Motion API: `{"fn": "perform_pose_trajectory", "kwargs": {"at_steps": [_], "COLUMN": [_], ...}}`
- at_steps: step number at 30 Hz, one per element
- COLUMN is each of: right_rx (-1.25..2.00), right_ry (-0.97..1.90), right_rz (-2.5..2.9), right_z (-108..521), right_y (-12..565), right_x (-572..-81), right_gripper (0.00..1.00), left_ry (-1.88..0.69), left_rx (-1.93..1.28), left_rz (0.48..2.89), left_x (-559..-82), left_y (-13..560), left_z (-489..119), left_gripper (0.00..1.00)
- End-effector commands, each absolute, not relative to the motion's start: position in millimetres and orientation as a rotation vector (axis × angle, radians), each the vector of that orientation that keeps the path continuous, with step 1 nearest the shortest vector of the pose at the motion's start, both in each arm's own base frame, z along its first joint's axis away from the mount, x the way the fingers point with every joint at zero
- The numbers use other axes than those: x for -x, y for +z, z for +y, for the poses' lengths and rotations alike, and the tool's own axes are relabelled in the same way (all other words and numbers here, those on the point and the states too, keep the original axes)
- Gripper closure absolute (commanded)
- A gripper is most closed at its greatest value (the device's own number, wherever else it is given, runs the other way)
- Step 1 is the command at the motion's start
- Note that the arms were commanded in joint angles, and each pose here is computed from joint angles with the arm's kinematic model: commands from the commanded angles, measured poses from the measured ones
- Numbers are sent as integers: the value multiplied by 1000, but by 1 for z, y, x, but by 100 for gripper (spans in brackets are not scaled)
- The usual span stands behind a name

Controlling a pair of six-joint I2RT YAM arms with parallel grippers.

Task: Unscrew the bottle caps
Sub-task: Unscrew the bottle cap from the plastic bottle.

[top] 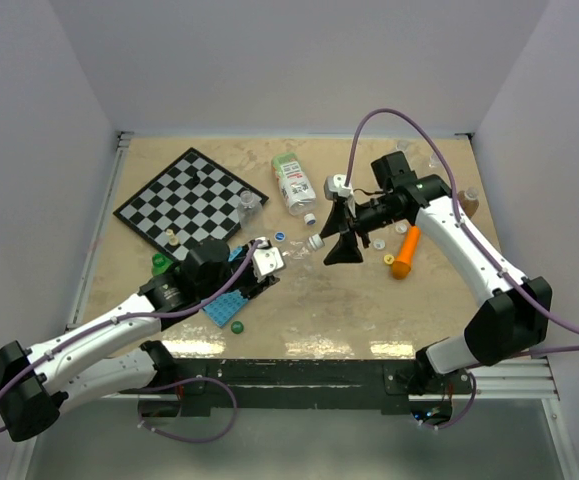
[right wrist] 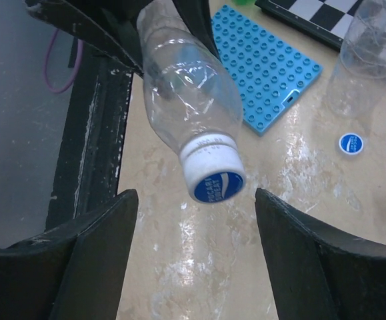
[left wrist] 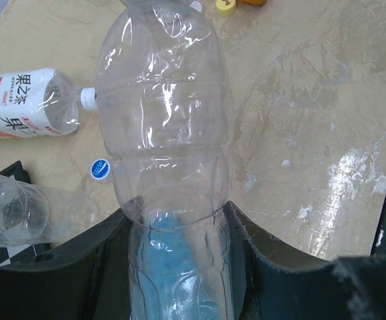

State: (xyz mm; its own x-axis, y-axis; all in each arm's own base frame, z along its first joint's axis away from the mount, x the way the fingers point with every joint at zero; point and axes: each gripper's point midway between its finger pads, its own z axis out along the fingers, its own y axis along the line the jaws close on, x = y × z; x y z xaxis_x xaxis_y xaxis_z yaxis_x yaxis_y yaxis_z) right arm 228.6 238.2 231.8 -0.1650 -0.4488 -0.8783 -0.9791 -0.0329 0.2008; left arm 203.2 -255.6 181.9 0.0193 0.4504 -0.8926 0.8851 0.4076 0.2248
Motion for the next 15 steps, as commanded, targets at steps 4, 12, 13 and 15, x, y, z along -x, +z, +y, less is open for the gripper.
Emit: {"fn": "perform_pose_trajectory", "kwargs": {"at_steps": [4,12,13,15], "right_rx": [1542,1547,1550,1550], "right_ry": [1200,1222,1221,1218], "right_rz": [1560,1563,1555,1551], "right_z": [246,252,252,252], "right_y": [255,256,257,258], "right_x": [-217,-214,-213,-213], "right_gripper": [37,52,52,51], "left_ry": [-548,-557,-561,-567], "left_rx": [-1213,-1218,-1221,-1224], "left_rz": [1554,1550,1550,1546], "left_x": [-202,-201,-200,-199], "left_y": [188,187,187,187], "left_z": [-265,-265,-266,-267], "left_gripper": [99,99,99,99]}}
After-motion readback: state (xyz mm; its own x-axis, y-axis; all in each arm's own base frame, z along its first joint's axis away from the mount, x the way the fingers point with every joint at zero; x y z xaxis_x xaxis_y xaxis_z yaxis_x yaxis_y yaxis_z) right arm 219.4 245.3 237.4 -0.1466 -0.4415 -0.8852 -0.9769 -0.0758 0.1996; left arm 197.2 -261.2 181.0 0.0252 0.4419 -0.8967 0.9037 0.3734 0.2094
